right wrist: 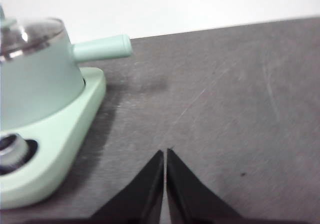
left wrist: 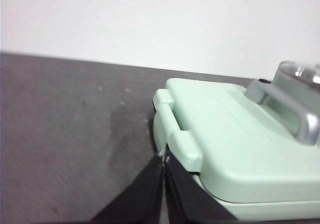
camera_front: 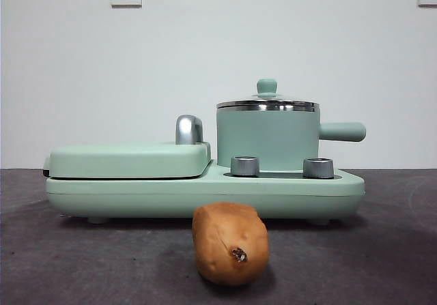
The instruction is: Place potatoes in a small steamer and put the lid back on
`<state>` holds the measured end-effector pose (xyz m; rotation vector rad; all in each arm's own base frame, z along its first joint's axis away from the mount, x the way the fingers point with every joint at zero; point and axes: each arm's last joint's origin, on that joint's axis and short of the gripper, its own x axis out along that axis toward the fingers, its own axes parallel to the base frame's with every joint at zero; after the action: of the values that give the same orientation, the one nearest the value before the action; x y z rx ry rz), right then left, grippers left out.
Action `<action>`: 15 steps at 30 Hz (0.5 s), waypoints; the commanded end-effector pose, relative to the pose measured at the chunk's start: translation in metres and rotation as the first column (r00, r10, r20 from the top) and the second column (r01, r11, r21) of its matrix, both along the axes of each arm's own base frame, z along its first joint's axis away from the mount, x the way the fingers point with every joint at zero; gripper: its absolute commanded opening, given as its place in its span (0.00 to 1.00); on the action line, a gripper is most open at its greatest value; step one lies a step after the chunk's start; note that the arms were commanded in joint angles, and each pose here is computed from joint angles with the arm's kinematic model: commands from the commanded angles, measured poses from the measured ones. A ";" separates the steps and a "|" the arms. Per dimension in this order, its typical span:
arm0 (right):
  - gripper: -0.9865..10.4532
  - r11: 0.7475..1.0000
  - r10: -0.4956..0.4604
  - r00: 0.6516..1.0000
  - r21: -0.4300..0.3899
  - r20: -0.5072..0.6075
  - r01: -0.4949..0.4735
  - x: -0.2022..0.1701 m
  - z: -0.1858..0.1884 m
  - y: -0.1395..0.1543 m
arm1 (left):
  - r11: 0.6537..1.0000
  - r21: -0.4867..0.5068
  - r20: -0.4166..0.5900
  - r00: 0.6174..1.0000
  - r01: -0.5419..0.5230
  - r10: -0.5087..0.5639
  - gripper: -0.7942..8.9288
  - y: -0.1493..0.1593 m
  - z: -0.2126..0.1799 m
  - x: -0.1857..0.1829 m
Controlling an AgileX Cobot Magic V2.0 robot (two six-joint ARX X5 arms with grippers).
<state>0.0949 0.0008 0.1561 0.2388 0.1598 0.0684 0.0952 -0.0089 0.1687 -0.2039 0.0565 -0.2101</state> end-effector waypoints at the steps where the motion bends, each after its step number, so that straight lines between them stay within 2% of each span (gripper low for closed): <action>1: 0.10 0.986 -0.010 0.999 0.167 0.034 0.004 -0.004 0.021 0.001 | 0.991 -0.134 -0.035 0.999 -0.006 0.001 0.09 0.000 0.011 -0.002; 4: 0.10 0.978 -0.007 0.999 0.209 0.051 -0.004 -0.011 0.044 0.001 | 0.988 -0.153 -0.071 0.997 -0.010 -0.001 0.09 0.000 0.029 -0.005; 8: 0.10 0.976 0.021 1.000 0.216 0.021 -0.025 -0.021 0.077 0.002 | 0.988 -0.154 -0.112 0.994 -0.002 -0.015 0.09 -0.001 0.059 -0.008; 11: 0.10 0.968 0.112 0.994 0.224 0.002 -0.110 -0.026 0.100 0.005 | 0.988 -0.152 -0.147 0.987 0.041 -0.064 0.09 -0.002 0.084 -0.008; 15: 0.10 0.945 0.243 0.969 0.236 -0.050 -0.225 -0.029 0.127 0.009 | 0.976 -0.169 -0.195 0.965 0.141 -0.173 0.09 -0.005 0.115 -0.002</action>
<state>0.0666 0.0085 0.2765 0.4574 0.2592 0.2878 0.0924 -0.0132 0.2735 -0.3799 0.2781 -0.3214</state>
